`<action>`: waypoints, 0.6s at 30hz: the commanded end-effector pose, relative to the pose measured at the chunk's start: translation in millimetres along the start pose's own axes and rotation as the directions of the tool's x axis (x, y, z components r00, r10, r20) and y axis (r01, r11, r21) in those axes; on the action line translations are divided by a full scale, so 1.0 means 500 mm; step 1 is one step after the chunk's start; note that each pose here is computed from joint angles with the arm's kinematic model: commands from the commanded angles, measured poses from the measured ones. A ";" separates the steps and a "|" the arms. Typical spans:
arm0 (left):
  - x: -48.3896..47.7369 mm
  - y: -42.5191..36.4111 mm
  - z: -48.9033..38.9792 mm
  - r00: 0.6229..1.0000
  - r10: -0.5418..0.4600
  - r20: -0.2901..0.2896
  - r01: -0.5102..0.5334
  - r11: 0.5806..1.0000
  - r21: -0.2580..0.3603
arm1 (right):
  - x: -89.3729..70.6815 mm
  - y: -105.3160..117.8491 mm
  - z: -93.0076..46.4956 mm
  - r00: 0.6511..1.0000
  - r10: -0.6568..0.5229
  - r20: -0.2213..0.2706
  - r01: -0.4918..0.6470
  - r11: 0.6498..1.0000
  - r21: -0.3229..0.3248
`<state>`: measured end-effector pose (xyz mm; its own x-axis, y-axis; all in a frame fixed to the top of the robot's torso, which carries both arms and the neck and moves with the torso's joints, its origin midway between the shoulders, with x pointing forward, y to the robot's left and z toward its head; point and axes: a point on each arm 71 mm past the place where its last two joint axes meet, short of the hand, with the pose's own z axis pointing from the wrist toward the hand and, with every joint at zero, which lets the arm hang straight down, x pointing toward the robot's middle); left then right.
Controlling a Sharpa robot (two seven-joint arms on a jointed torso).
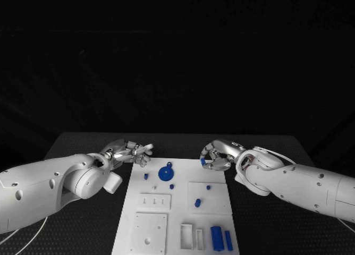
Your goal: Assemble the parts on the task board
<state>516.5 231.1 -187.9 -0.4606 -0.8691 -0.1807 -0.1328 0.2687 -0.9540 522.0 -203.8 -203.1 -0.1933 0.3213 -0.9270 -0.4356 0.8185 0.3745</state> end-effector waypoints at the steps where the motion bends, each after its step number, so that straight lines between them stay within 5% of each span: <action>1: 0.018 0.001 0.004 0.994 0.063 -0.092 -0.070 0.994 -0.085 | -0.002 0.030 0.018 0.995 -0.081 -0.056 0.081 0.997 0.006; 18: 0.086 -0.013 0.029 0.984 0.025 -0.178 -0.057 0.983 -0.175 | 0.013 0.162 0.053 0.989 -0.136 -0.058 0.128 0.984 -0.123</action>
<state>512.3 190.9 -192.0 -0.5964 -0.7773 -0.2001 -0.2203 0.3983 -0.8904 509.4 -125.5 -178.7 -0.1961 0.2226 -0.9550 -0.5549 0.7778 0.2953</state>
